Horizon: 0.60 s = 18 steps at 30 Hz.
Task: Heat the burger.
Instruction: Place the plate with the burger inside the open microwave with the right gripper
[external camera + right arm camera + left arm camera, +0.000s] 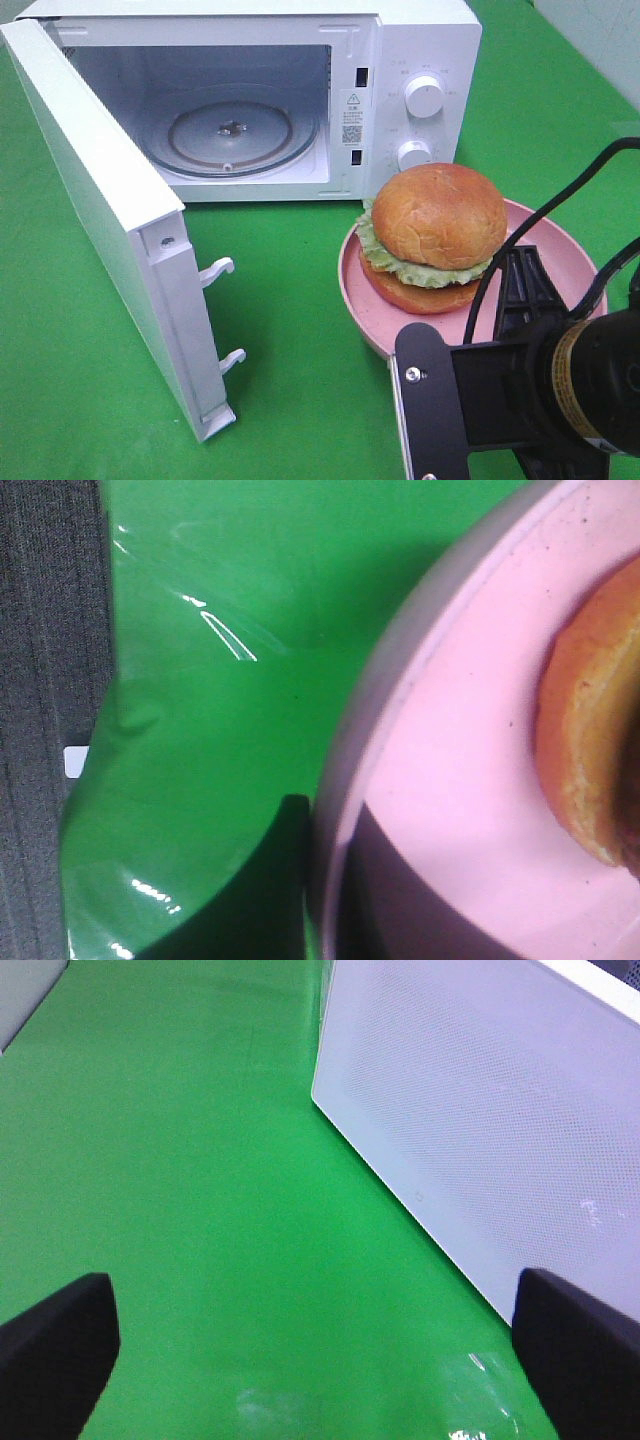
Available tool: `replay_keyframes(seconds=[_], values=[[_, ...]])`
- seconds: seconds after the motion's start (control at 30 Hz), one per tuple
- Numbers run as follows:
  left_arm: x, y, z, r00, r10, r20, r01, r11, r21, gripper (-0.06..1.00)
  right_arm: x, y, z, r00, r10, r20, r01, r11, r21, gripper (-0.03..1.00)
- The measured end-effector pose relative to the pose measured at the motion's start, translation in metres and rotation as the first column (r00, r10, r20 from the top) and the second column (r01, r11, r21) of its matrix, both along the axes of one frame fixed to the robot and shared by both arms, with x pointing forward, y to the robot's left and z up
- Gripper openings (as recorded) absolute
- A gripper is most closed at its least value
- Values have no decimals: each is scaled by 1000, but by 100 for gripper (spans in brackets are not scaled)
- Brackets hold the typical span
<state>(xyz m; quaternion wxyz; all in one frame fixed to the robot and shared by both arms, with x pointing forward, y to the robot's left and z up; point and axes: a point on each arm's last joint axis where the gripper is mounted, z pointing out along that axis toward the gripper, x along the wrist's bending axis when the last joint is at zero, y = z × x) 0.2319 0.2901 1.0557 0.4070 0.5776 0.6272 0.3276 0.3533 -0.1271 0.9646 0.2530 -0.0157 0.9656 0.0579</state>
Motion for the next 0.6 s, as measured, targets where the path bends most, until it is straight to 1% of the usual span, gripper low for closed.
replay_keyframes(seconds=[0.03, 0.13, 0.2, 0.23, 0.27, 0.3, 0.33, 0.4, 0.6], values=[[0, 0, 0, 1000, 0, 0, 0, 1000, 0, 99, 0, 2, 0, 1000, 30, 6, -31, 1000, 2, 4], [0, 0, 0, 1000, 0, 0, 0, 1000, 0, 99, 0, 3, 1, 998, 57, 13, -57, 998, 9, 4], [0, 0, 0, 1000, 0, 0, 0, 1000, 0, 99, 1, 5, 2, 993, 109, 36, -110, 994, 2, 4], [0, 0, 0, 1000, 0, 0, 0, 1000, 0, 99, 1, 5, 2, 993, 109, 36, -110, 994, 2, 4], [0, 0, 0, 1000, 0, 0, 0, 1000, 0, 99, 3, 7, 3, 987, 150, 62, -150, 989, -7, 4], [0, 0, 0, 1000, 0, 0, 0, 1000, 0, 99, 3, 7, 3, 987, 150, 62, -150, 989, -7, 4], [0, 0, 0, 1000, 0, 0, 0, 1000, 0, 99, 4, 8, 4, 981, 176, 80, -176, 984, -8, 4], [0, 0, 0, 1000, 0, 0, 0, 1000, 0, 99, 4, 9, 4, 977, 195, 90, -196, 981, -3, 4], [0, 0, 0, 1000, 0, 0, 0, 1000, 0, 99, 3, 13, 5, 962, 255, 101, -257, 966, 3, 4]])
